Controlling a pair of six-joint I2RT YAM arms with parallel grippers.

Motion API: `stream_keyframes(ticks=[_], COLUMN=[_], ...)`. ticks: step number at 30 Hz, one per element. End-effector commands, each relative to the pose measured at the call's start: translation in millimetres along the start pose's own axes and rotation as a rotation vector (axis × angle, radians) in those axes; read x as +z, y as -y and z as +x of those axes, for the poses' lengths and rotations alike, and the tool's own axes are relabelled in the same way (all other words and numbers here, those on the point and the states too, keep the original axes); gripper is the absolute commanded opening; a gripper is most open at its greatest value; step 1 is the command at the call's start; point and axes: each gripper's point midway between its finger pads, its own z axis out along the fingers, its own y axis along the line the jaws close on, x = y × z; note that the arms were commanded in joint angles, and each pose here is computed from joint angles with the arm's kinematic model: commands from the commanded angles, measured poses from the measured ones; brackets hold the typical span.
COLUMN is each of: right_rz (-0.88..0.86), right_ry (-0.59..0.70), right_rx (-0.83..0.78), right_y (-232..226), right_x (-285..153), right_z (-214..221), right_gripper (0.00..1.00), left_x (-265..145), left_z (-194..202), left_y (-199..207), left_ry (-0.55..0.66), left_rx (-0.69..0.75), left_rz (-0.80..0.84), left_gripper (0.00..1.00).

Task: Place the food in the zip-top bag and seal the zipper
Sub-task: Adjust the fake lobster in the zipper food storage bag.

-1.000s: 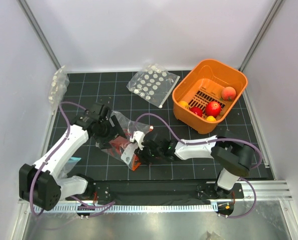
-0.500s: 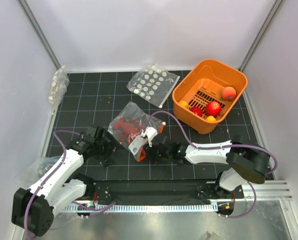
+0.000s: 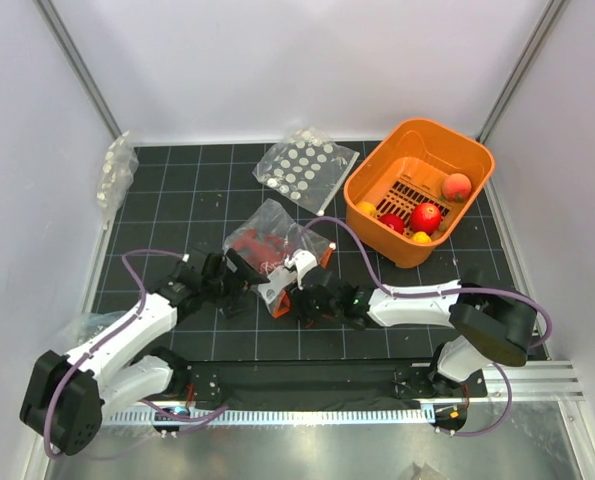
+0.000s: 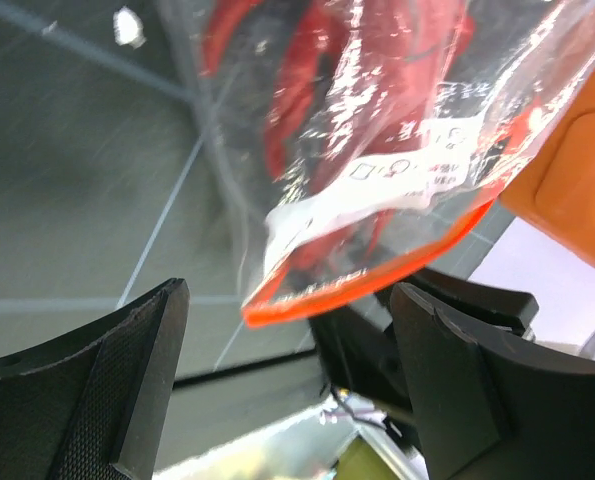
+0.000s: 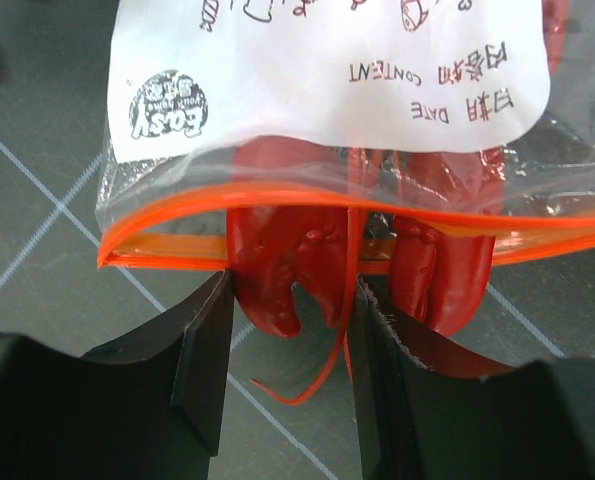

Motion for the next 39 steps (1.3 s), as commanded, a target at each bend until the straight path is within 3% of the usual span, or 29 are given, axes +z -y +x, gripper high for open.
stream_keyframes(ticks=[1,7,10,13,14,16,19,20,23,31,39], right_rz=[-0.050,-0.073,-0.075,-0.070,-0.066,-0.061,-0.050,-0.044,0.000,0.092,0.227], right_ry=[0.104,0.110,0.112,0.109,0.106,0.095,0.090,0.087,0.082,0.181,0.220], right_rx=[0.065,0.105,0.111,0.116,0.115,0.116,0.131,0.141,0.193,0.391,0.462], right_y=[-18,-27,-28,-29,-28,-27,-25,-24,-14,9,33], right_x=[2,3,3,4,5,7,10,12,15,13,20], right_z=[-41,-54,-57,-60,-60,-57,-56,-56,-57,-79,-87], right_gripper=[0.01,0.01,0.01,0.01,0.01,0.01,0.01,0.01,0.01,0.01,0.01], left_x=[16,36,41,41,41,41,41,41,43,48,50], left_z=[-8,-4,-5,-10,-12,-13,-13,-13,-16,-2,13], left_y=[21,19,16,18,20,20,20,18,15,11,22], left_ry=[0.076,0.091,0.095,0.129,0.137,0.142,0.147,0.146,0.170,0.140,0.118], left_rx=[-0.015,0.068,0.074,0.081,0.089,0.095,0.100,0.098,0.082,0.066,0.052], left_rz=[0.119,0.110,0.100,0.122,0.130,0.132,0.135,0.134,0.127,0.129,0.178], left_gripper=[0.86,0.85,0.78,0.65,0.56,0.50,0.30,0.17,0.03,0.00,0.00])
